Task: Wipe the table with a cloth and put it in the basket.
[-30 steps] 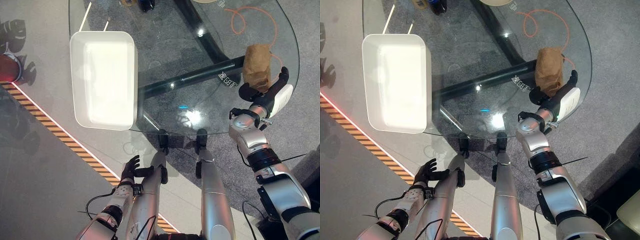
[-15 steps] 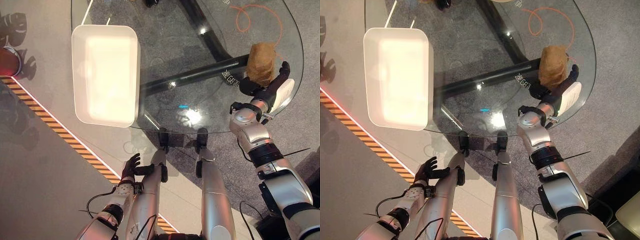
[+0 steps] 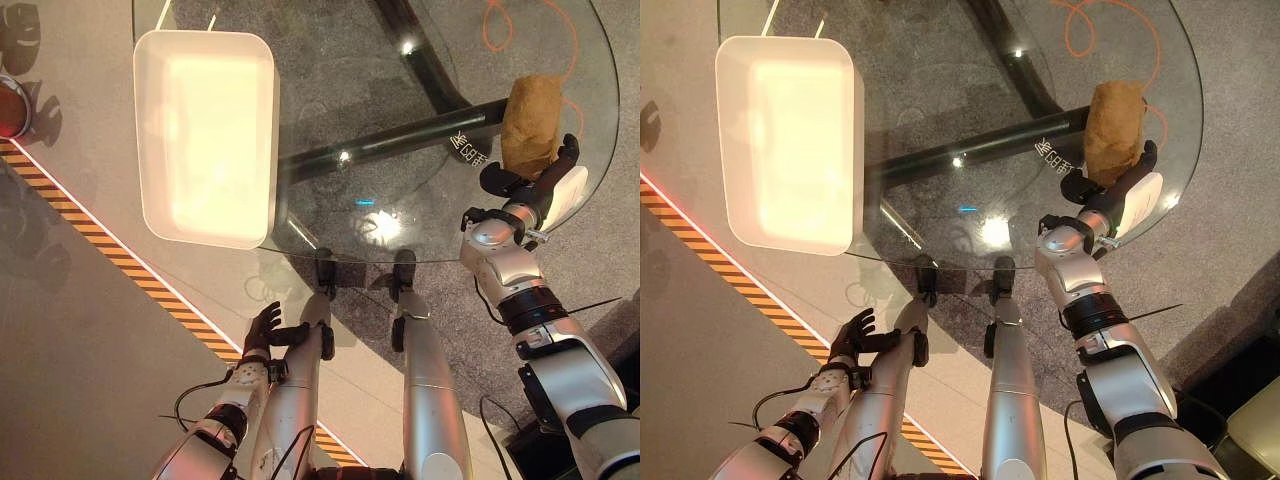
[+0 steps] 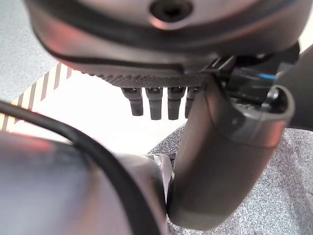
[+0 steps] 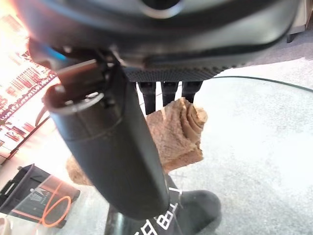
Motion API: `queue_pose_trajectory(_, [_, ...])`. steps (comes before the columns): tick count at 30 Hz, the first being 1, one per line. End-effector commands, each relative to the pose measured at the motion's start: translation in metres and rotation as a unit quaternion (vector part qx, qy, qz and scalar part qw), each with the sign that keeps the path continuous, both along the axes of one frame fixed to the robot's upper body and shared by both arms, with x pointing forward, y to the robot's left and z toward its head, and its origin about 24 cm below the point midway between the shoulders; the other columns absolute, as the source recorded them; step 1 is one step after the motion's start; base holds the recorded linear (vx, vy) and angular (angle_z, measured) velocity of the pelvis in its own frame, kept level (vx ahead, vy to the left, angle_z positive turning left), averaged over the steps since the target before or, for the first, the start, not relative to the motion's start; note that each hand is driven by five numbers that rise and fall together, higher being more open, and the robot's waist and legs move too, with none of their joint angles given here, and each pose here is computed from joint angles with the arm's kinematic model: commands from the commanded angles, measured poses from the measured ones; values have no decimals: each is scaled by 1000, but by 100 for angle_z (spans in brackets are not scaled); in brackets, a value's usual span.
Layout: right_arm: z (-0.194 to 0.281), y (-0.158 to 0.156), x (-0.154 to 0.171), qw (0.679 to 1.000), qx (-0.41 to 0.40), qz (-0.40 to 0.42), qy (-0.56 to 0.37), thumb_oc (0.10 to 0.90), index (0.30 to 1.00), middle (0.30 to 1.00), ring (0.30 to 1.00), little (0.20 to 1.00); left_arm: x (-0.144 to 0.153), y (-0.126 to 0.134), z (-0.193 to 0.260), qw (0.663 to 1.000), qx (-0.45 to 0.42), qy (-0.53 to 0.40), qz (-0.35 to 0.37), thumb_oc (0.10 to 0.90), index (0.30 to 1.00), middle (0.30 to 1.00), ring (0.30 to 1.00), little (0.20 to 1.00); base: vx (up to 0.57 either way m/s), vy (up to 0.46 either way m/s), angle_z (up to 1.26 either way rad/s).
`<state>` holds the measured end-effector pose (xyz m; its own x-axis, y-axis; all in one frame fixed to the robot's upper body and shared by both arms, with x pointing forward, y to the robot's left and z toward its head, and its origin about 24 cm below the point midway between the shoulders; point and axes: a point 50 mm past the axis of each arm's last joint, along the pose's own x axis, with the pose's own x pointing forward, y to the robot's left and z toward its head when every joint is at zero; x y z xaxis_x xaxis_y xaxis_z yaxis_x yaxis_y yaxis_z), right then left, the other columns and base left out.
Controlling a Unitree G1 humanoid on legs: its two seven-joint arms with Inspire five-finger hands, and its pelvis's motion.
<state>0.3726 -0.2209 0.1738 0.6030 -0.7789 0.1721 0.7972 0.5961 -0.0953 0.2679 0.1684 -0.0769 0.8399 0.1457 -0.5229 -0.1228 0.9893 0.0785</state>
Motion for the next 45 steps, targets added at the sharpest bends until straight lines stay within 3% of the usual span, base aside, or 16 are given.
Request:
queue_pose_trajectory(1, [32, -28, -5, 996, -43, -58, -45, 800, 900, 900, 900, 900, -57, 3, -44, 992, 26, 121, 5, 800, 900, 900, 900, 900, 0, 0, 0])
queue_pose_trajectory(16, [55, -59, -3, 992, -45, -111, -37, 800, 900, 900, 900, 900, -55, 2, -42, 992, 26, 120, -2, 800, 900, 900, 900, 900, 3, 0, 1])
queue_pose_trajectory(17, [56, -60, -3, 993, -44, -105, -36, 737, 846, 846, 846, 837, -55, 3, -42, 992, 26, 121, -2, 800, 900, 900, 900, 900, 0, 0, 0])
queue_pose_trajectory(18, [58, -60, -2, 994, -41, -99, -36, 484, 629, 629, 629, 584, -55, 2, -42, 992, 25, 122, -3, 800, 900, 900, 900, 900, 0, 0, 0])
queue_pose_trajectory(19, [58, -60, -2, 994, -40, -98, -36, 100, 300, 300, 300, 200, -55, 2, -42, 992, 25, 122, -3, 800, 900, 900, 900, 900, 0, 0, 0])
queue_pose_trajectory(38, [50, -60, 2, 998, -16, -56, -12, 100, 300, 300, 300, 200, -54, 1, -39, 994, 15, 110, -8, 800, 900, 900, 900, 900, 1, 2, 0])
queue_pose_trajectory(45, [66, -54, 6, 998, -23, -54, -28, 100, 300, 300, 300, 200, -36, -16, -28, 994, 7, 111, -4, 800, 900, 900, 900, 900, 12, 31, 0])
